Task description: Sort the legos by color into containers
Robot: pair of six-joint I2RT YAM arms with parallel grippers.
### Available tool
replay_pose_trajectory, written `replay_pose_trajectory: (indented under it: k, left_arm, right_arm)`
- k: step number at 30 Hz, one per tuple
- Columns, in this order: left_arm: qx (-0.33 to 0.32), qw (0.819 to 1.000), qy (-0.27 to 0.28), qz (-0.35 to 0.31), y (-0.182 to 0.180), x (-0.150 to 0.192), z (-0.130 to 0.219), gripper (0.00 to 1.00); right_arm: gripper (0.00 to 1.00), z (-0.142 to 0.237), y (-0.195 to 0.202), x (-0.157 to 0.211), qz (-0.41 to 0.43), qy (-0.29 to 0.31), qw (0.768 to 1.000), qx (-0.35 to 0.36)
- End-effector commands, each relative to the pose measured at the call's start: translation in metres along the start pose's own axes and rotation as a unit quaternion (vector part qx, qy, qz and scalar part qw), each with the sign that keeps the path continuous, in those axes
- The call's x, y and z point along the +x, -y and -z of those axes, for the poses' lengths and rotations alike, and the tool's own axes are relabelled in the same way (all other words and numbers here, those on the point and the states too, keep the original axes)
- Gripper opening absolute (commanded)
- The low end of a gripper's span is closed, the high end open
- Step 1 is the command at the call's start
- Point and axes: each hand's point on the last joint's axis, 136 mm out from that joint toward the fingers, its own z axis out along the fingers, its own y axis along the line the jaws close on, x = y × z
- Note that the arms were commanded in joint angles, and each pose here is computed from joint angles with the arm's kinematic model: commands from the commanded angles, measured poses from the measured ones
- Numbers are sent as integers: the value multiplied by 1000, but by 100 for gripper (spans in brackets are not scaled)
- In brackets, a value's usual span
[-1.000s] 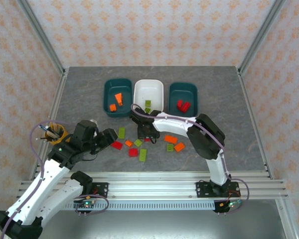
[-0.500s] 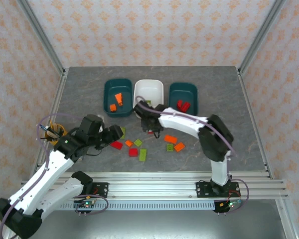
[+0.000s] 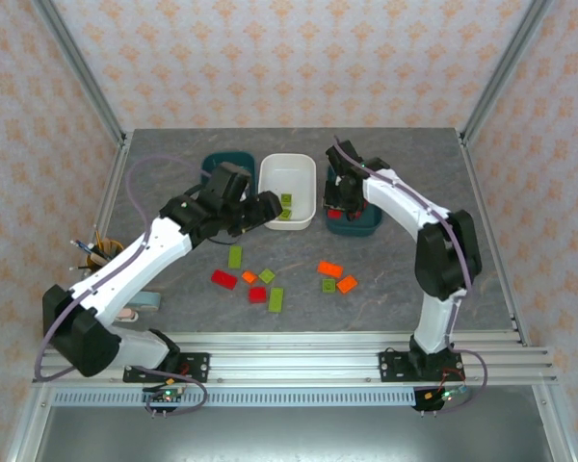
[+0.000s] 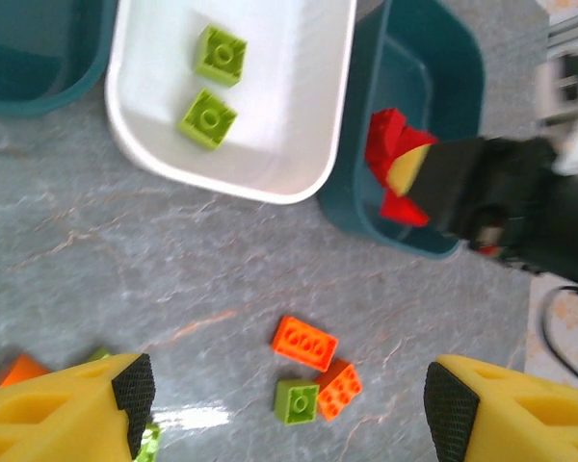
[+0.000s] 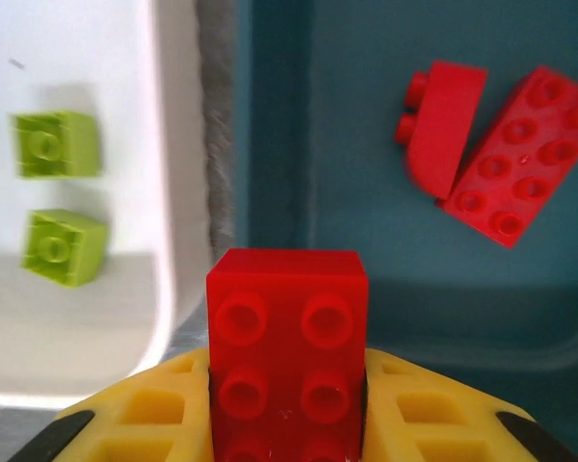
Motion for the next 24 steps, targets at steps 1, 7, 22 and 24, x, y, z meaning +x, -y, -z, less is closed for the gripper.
replay_pose_trajectory:
  k: [1, 7, 22, 24]
  left_arm:
    - [15, 999, 26, -13, 22, -19, 3, 77]
    - [13, 999, 25, -19, 30, -25, -3, 77]
    - [-57, 998, 1, -14, -19, 3, -2, 76]
    - [-88, 996, 0, -7, -37, 9, 2, 75]
  right_arm:
    - [32, -7, 5, -4, 8, -33, 999, -10]
    - [33, -34, 16, -9, -11, -65, 998, -5]
    - [56, -18, 20, -24, -7, -45, 999, 5]
    - [56, 3, 18, -31, -6, -21, 1000, 1]
